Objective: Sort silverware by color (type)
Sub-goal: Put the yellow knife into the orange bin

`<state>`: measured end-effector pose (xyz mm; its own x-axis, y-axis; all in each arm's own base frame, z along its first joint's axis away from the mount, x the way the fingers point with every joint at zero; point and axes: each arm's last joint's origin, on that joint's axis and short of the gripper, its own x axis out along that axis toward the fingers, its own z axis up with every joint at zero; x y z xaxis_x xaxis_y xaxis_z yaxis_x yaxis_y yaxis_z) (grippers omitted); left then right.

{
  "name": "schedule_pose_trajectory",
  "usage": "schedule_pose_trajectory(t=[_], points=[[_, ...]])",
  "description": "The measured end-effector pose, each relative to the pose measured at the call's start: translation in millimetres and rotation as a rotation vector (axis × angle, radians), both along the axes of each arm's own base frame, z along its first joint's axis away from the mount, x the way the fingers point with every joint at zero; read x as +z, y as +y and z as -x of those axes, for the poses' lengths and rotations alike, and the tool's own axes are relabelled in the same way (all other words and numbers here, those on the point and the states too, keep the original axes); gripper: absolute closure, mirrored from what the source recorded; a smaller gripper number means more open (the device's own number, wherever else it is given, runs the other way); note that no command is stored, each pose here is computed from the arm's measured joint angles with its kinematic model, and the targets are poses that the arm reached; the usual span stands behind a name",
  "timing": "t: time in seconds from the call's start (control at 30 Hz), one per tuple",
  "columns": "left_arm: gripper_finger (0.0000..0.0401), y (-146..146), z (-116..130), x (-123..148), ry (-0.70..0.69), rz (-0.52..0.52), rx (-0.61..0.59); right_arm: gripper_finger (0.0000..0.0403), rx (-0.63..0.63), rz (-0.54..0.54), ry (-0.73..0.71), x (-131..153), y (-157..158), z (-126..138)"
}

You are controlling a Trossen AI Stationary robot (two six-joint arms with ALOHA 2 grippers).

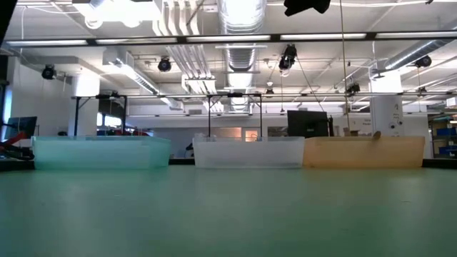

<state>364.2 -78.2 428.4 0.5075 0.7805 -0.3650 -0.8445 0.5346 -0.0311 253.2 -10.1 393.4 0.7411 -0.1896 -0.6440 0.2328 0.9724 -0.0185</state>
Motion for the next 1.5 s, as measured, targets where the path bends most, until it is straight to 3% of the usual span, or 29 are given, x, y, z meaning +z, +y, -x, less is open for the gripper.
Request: schedule_pose_trajectory(t=[0.13, 0.27, 0.33, 0.47, 0.63, 0.8, 1.0, 1.1, 1.33, 1.5], points=[[0.0342, 3, 5, 1, -0.024, -0.044, 0.048, 0.0261, -0.06, 0.011, -0.028, -1, -2, -7], [0.0342, 15, 3, -1, -0.02, -0.09, 0.11, 0.0261, -0.367, 0.162, -0.021, -9, -11, -16], [0.0342, 25, 2, 0, -0.02, -0.091, 0.137, 0.0262, -0.472, 0.188, -0.025, -14, -13, -20], [0.0342, 49, -1, -1, -0.003, -0.061, 0.182, 0.0261, -0.438, 0.156, -0.012, -18, -12, -25], [0.0342, 84, -2, -4, 0.067, -0.026, 0.223, 0.0262, -0.321, -0.001, -0.115, 0, -14, -21], [0.0342, 96, -2, -8, 0.098, -0.083, 0.279, 0.027, -0.363, -0.01, -0.268, 36, -19, 12], [0.0342, 105, -9, -22, 0.12, -0.076, 0.283, 0.0276, -0.393, -0.043, -0.405, 63, -19, 61], [0.0342, 108, -25, -29, 0.097, -0.042, 0.187, 0.0274, -0.4, -0.06, -0.433, 68, -17, 75], [0.0342, 113, -73, -30, -0.146, -0.044, -0.364, 0.0276, -0.425, -0.08, -0.334, 59, -16, 88], [0.0342, 125, -74, -34, -0.147, -0.075, -0.422, 0.0277, -0.478, -0.121, -0.214, 45, -16, 95]])
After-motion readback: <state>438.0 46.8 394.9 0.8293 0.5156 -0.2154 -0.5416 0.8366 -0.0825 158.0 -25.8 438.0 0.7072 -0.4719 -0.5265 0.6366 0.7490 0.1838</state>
